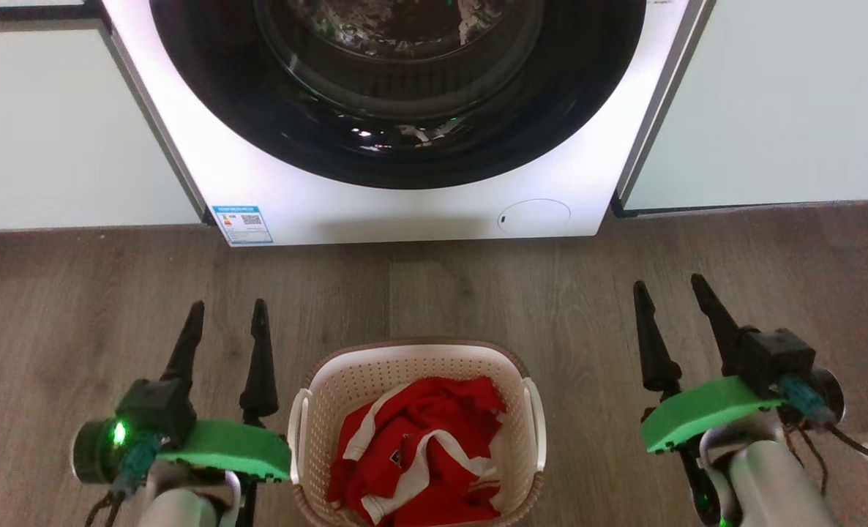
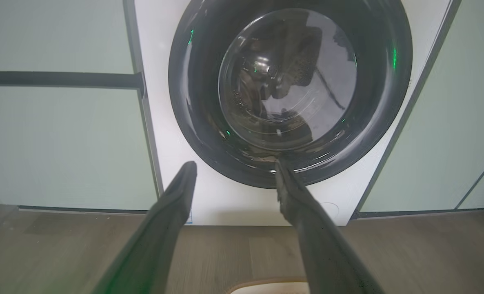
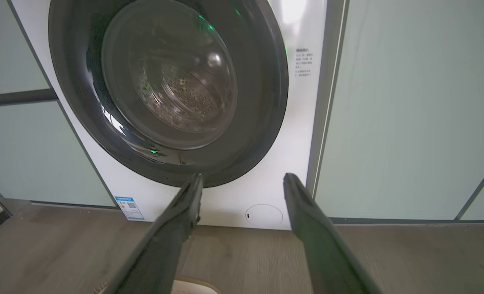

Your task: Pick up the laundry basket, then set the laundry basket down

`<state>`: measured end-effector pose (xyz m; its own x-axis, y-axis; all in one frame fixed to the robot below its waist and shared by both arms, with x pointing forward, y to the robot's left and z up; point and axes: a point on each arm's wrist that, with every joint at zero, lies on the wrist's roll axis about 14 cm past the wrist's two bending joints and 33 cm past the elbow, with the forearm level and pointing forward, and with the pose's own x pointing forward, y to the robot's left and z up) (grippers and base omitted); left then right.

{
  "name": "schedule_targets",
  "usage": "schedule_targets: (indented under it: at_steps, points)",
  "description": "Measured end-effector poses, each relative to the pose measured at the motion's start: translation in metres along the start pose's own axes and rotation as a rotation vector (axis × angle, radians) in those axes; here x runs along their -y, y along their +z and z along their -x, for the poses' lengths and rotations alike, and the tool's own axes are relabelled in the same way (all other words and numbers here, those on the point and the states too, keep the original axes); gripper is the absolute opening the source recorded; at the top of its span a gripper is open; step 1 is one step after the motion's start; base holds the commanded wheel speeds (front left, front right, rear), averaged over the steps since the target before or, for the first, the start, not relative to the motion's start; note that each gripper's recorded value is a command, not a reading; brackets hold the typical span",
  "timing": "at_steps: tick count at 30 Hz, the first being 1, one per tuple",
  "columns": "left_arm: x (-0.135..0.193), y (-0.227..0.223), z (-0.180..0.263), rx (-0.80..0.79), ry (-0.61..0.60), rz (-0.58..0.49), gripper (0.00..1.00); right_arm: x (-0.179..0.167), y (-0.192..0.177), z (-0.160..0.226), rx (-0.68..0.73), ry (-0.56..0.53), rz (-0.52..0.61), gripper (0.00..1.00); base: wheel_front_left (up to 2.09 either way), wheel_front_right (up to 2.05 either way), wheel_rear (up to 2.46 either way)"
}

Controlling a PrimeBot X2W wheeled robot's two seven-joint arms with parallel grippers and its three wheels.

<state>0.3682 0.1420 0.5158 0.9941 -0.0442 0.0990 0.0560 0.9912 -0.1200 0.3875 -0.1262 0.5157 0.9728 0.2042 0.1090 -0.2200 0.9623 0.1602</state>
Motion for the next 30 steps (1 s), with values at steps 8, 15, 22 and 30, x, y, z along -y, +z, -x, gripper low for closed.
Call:
schedule_targets:
  at_steps: [8, 15, 22, 30]
  points:
    - [-0.0001, 0.0047, -0.0024, 0.019, -0.021, -0.015, 1.0, 0.0011, 0.0042, -0.0004, 0.013, -0.003, 0.001, 1.0, 0.0, 0.0, 0.0]
    - [-0.0031, 0.0064, -0.0029, 0.024, -0.021, -0.01, 1.0, 0.001, 0.0043, 0.0003, 0.013, -0.003, 0.004, 1.0, 0.0, 0.0, 0.0]
    - [-0.0019, 0.006, -0.0032, 0.024, -0.025, -0.007, 1.0, 0.0032, 0.0047, 0.0007, 0.014, -0.01, 0.005, 1.0, 0.0, 0.0, 0.0]
    - [-0.002, 0.005, -0.0033, 0.02, -0.023, 0.003, 1.0, 0.0033, 0.0035, 0.0003, 0.011, -0.01, 0.004, 1.0, 0.0, 0.0, 0.0]
